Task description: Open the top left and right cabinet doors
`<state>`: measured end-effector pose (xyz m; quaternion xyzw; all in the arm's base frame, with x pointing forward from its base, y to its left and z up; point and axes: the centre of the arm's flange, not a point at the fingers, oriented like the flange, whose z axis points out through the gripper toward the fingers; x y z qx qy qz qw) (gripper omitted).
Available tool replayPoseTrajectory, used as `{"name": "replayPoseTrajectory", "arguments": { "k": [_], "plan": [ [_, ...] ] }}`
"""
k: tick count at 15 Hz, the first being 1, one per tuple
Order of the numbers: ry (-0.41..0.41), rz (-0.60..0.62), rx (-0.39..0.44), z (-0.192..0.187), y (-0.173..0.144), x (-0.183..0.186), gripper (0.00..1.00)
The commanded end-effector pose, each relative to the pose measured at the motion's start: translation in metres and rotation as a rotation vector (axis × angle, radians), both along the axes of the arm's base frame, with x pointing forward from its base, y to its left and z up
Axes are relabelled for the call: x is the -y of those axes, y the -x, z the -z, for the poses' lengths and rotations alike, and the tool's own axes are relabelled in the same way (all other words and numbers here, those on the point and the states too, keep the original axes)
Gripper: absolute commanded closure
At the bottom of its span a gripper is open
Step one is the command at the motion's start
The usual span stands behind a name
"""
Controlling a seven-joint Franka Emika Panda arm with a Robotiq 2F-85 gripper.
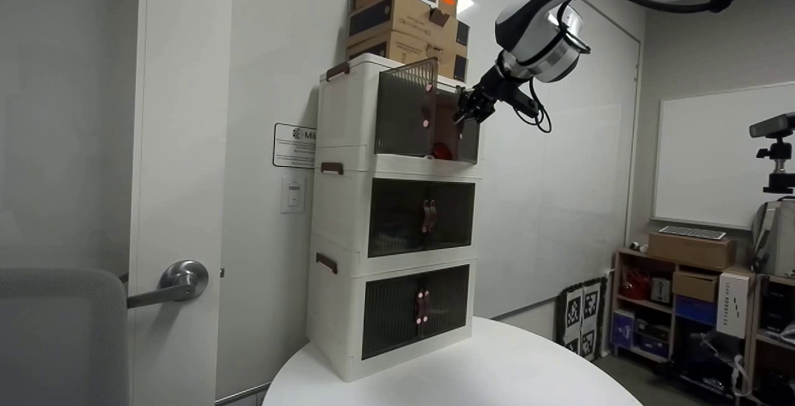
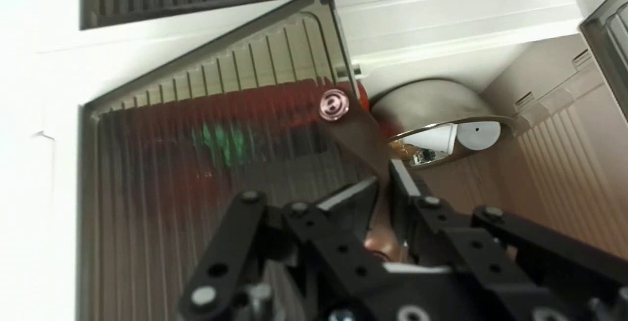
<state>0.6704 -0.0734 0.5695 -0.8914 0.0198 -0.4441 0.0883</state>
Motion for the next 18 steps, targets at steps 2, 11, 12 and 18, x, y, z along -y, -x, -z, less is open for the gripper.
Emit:
{"name": "replayPoseTrajectory", "arguments": {
  "k": [2, 11, 12, 18],
  "plan": [
    [0.015, 0.135, 0.004, -0.018, 0.038, 0.035, 0.65],
    [0.055, 0.226, 0.039, -0.058, 0.061, 0.109, 0.02],
    [0.062, 0.242, 0.047, -0.066, 0.061, 0.123, 0.00],
    [0.088, 0.325, 0.093, -0.098, 0.070, 0.165, 0.00]
  ]
}}
